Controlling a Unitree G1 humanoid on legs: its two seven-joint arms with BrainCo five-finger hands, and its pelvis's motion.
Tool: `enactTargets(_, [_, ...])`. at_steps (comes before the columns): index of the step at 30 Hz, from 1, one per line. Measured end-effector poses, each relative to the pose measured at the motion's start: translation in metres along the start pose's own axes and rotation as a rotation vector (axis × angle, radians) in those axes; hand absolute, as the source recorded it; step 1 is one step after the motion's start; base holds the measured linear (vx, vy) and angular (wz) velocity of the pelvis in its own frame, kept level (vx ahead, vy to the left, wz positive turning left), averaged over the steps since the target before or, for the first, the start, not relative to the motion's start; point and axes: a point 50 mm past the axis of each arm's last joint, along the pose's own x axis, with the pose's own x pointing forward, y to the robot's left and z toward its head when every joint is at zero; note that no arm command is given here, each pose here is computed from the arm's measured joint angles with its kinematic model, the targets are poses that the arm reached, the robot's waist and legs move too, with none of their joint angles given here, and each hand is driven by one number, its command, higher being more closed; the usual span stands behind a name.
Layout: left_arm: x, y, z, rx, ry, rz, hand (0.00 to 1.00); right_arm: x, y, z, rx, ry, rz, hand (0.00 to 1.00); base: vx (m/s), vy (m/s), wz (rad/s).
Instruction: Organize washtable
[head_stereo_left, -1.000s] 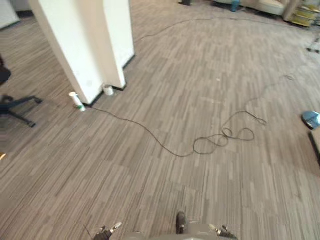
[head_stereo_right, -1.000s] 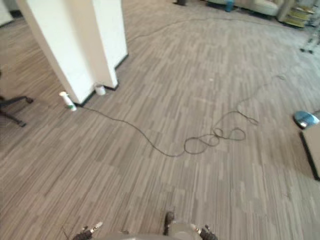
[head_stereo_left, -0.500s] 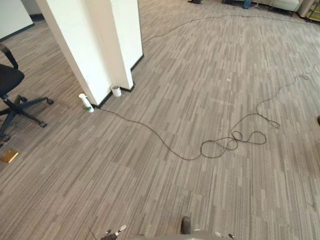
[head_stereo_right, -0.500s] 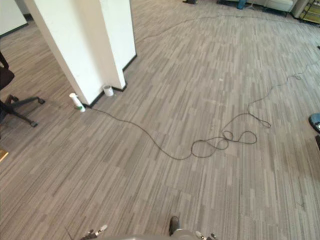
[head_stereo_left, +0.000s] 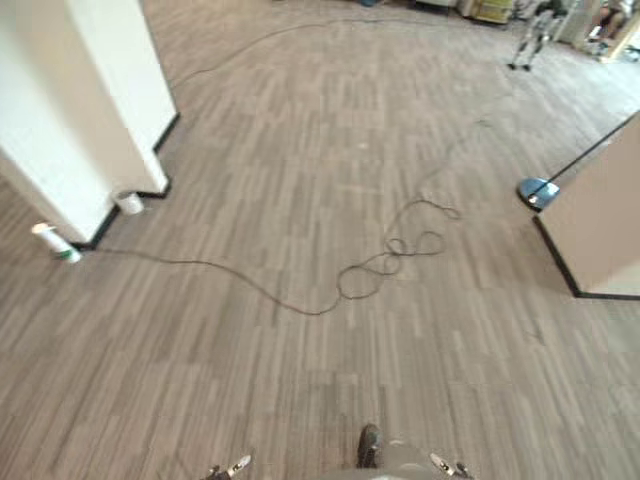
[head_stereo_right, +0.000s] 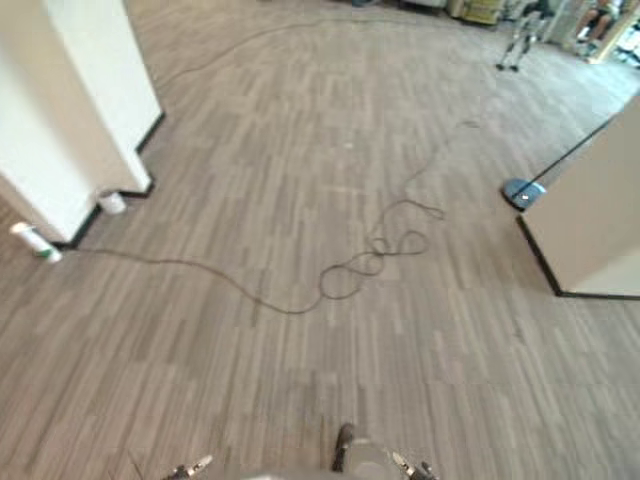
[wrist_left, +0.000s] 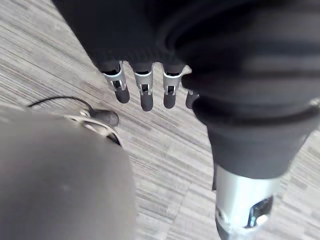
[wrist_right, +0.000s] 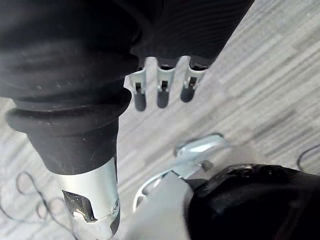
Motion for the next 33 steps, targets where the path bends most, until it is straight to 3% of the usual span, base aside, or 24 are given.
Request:
enactTargets(11, [0.000,-0.028,0.003,-0.147,-0.055,-0.051,0.00,0.000,-0.009,0.000,-0.073,0.022,-0.018,0.00,0.23,-0.253,0.10])
enactTargets(19, [0.000,-0.035,0.018,-0.194,-0.132,-0.080,0.00,0.003,-0.006,0.004,-0.098,0.027,-0.014,0.00,0.15,0.118,-0.15])
enactTargets(25, [0.002,-0.021,0.033,-0.243,-0.175,-0.028,0.00,0.005,0.007,0.004,-0.152,0.032,0.021,0.00,0.26,0.199,0.13])
enactTargets(30, [-0.003,-0.018,-0.010,-0.265,-0.043,0.006,0.00,0.006,-0.001,0.021,-0.115,-0.019,-0.003,0.00,0.20,0.186,-0.10])
enactTargets(33, [-0.005,0.001,-0.017,-0.226,-0.010,0.044,0.00,0.006,0.006,0.015,-0.047,-0.021,0.002,0.00,0.29,0.152,0.06])
